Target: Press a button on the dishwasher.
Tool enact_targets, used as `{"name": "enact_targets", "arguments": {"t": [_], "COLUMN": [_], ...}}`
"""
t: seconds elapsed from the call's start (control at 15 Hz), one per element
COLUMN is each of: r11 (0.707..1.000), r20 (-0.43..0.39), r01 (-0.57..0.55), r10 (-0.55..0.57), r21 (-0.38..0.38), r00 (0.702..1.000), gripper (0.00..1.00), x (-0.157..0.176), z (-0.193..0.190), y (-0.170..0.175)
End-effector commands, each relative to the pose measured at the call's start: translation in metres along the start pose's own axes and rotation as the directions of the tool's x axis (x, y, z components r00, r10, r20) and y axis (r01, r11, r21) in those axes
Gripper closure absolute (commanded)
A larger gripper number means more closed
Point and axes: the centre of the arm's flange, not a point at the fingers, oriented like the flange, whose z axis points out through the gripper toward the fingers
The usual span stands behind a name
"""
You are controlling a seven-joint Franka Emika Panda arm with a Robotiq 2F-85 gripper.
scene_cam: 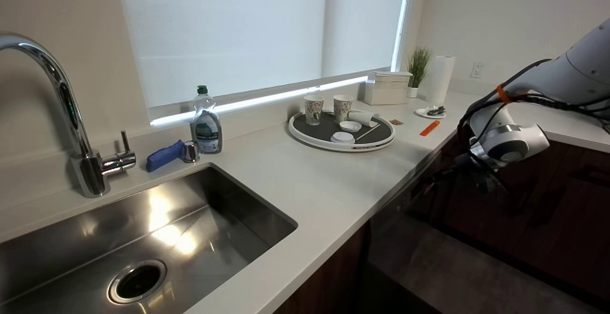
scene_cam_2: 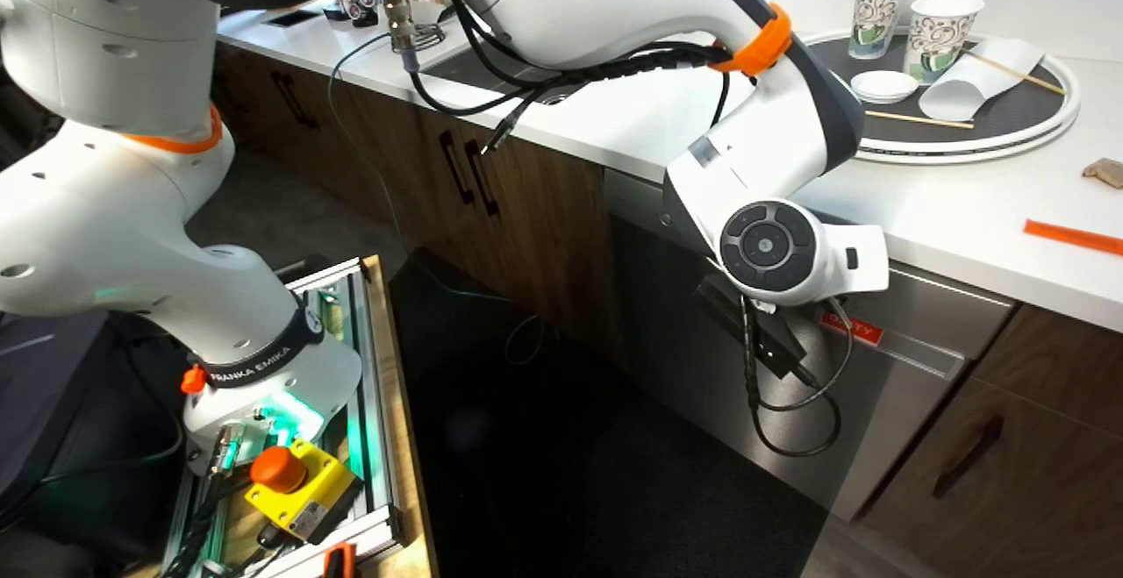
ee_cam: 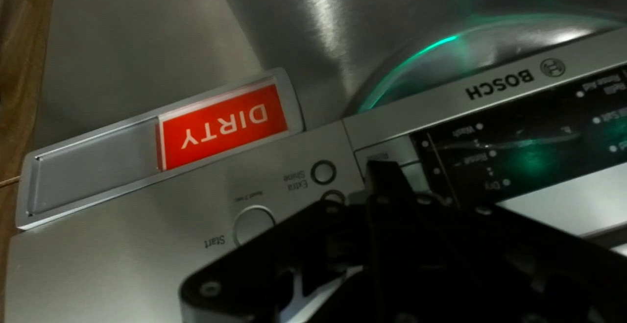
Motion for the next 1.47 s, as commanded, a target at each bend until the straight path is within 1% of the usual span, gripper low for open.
{"name": "enact_targets", "arguments": {"t": [0.0, 0.27, 0.8, 1.2, 1.4], "r11": [0.999, 0.996, 0.989, 0.988, 0.99], "r20": [-0.061, -0.06, -0.062, -0.052, -0.01], "r01": [-0.029, -0.05, -0.108, -0.123, -0.115], "r10": [0.032, 0.055, 0.114, 0.128, 0.116], "r21": [0.045, 0.073, 0.102, 0.094, 0.08], "r00": [0.998, 0.997, 0.991, 0.99, 0.993], "gripper": [1.0, 1.0, 1.0, 1.0, 1.0], "x": [0.019, 0.018, 0.017, 0.014, 0.01], "z": [0.009, 0.012, 0.012, 0.013, 0.01], "y": [0.001, 0.002, 0.006, 0.008, 0.011]}}
